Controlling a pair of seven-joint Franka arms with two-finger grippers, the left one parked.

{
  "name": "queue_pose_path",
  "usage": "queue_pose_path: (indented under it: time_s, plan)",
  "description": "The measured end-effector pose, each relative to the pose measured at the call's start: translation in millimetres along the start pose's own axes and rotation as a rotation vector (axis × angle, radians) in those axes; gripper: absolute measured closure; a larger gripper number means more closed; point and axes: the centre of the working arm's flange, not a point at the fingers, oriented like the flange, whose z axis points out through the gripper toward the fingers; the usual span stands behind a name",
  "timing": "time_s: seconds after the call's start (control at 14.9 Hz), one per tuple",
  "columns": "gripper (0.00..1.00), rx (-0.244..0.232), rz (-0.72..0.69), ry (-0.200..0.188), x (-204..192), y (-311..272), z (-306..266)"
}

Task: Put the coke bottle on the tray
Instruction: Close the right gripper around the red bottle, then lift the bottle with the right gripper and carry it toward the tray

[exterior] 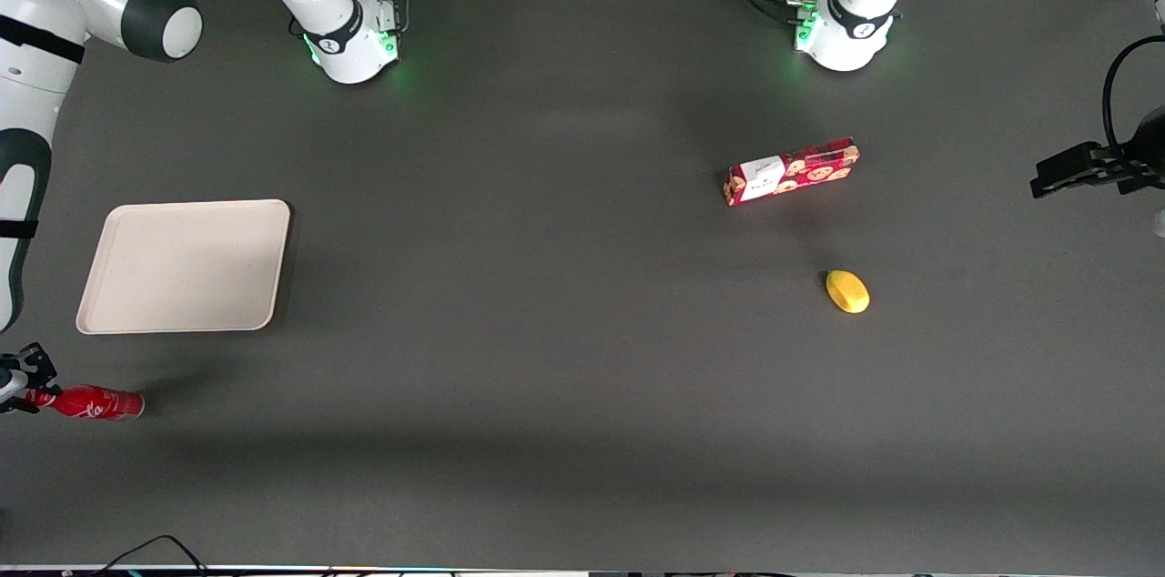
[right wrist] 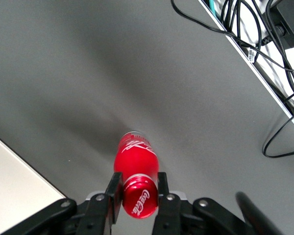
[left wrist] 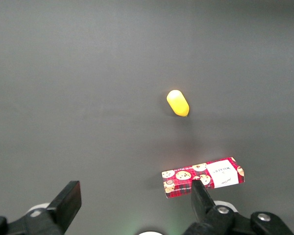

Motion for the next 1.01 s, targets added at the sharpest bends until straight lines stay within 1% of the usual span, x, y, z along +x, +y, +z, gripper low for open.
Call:
queue_pose_path:
  time_s: [0.4, 0.6, 0.74, 1.01]
  plan:
    - [0.68, -0.002, -0.006, 0.005, 5, 0, -2]
    - [0.68, 0.037, 0.007, 0.002, 10, -4, -11]
    - [0.68, 0.048, 0.033, -0.007, 11, -5, -27]
    - [0.68, 0.103, 0.094, -0.053, 18, -17, -66]
